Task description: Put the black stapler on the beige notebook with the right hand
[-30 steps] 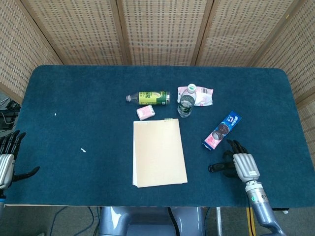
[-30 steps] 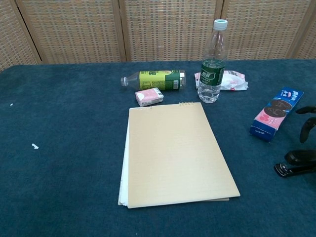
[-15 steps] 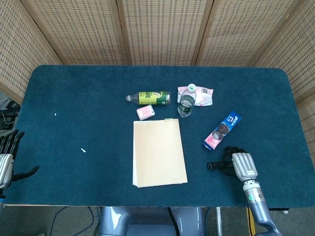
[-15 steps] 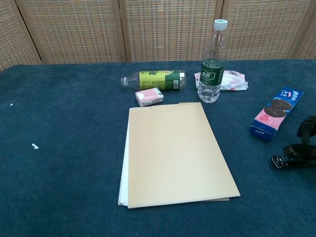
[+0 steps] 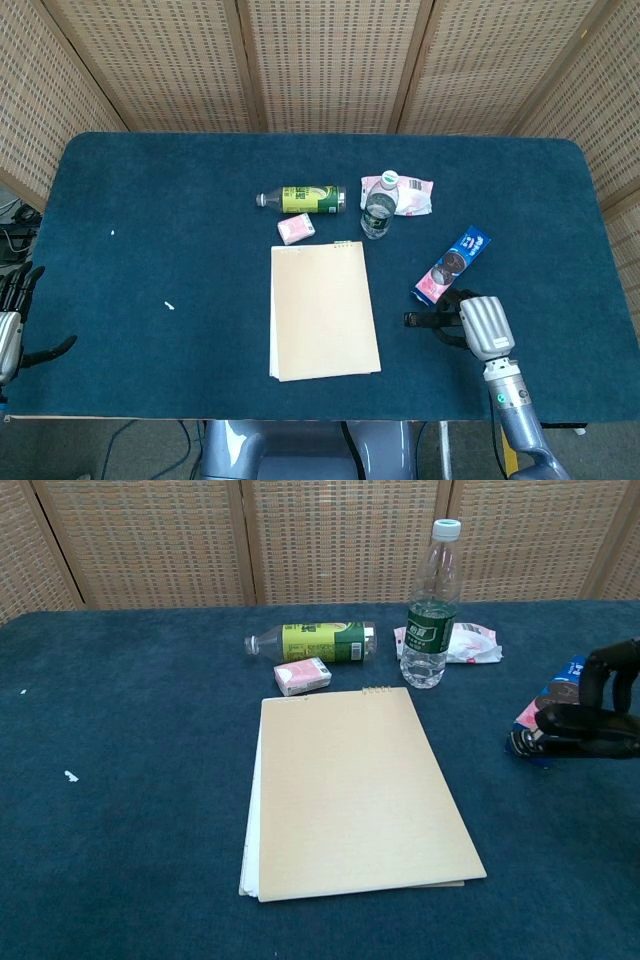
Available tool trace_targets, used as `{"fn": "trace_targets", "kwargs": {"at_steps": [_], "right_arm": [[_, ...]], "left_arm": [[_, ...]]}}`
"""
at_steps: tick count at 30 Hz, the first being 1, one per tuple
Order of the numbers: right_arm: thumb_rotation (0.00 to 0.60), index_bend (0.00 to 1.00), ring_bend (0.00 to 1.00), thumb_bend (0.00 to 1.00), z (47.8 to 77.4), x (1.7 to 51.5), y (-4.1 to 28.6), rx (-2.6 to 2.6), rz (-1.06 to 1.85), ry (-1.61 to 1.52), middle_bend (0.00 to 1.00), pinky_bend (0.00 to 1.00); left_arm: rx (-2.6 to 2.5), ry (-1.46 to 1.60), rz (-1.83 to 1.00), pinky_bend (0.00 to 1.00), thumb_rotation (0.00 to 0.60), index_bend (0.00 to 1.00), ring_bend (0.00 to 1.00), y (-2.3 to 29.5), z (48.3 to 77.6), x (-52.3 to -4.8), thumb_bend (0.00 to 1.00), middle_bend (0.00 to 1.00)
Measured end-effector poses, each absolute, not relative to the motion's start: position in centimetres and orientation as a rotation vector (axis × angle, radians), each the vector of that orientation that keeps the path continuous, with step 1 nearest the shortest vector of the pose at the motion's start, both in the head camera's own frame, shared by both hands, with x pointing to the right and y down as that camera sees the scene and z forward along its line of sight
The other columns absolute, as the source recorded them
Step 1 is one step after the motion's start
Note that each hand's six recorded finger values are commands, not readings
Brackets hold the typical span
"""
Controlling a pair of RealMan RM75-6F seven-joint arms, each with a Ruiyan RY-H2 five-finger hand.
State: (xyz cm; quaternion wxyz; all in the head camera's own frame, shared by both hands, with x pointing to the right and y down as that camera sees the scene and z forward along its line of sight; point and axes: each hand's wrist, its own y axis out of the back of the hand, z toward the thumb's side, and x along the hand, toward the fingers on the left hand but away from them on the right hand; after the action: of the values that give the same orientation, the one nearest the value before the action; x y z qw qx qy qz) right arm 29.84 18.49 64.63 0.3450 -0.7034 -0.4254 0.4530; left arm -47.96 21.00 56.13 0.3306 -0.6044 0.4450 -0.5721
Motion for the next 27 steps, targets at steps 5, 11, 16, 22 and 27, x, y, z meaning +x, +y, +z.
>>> {"fn": "trace_targets", "kwargs": {"at_steps": [5, 11, 16, 22, 27], "right_arm": [[0.600, 0.79, 0.60, 0.49, 63.1, 26.6, 16.9, -1.836, 1.111, -1.068, 0.63, 0.74], [0.600, 0.79, 0.60, 0.49, 62.2, 21.7, 15.1, -1.857, 1.055, -0.987, 0.63, 0.74], [0.600, 0.79, 0.60, 0.49, 62.5, 18.2, 14.6, -1.895, 1.039, -0.946, 0.63, 0.74], [0.600, 0.79, 0.60, 0.49, 63.7, 14.0, 15.2, -1.959, 1.029, -0.887, 0.63, 0.74], [0.600, 0.79, 0.60, 0.49, 65.4, 11.8, 16.0, -1.995, 1.045, -0.838, 0.63, 0.74]], "left_arm": [[-1.583, 1.159, -1.498, 0.00, 0.600, 0.00, 0.00, 21.0, 56.2, -47.9, 0.17, 0.00], [-1.589, 1.163, -1.499, 0.00, 0.600, 0.00, 0.00, 21.0, 56.2, -48.0, 0.17, 0.00], [-1.595, 1.161, -1.500, 0.00, 0.600, 0.00, 0.00, 21.0, 56.3, -48.0, 0.17, 0.00], [-1.609, 1.162, -1.493, 0.00, 0.600, 0.00, 0.00, 21.0, 56.4, -48.0, 0.17, 0.00], [-1.611, 1.170, -1.492, 0.00, 0.600, 0.00, 0.00, 20.9, 56.4, -48.1, 0.17, 0.00]]}}
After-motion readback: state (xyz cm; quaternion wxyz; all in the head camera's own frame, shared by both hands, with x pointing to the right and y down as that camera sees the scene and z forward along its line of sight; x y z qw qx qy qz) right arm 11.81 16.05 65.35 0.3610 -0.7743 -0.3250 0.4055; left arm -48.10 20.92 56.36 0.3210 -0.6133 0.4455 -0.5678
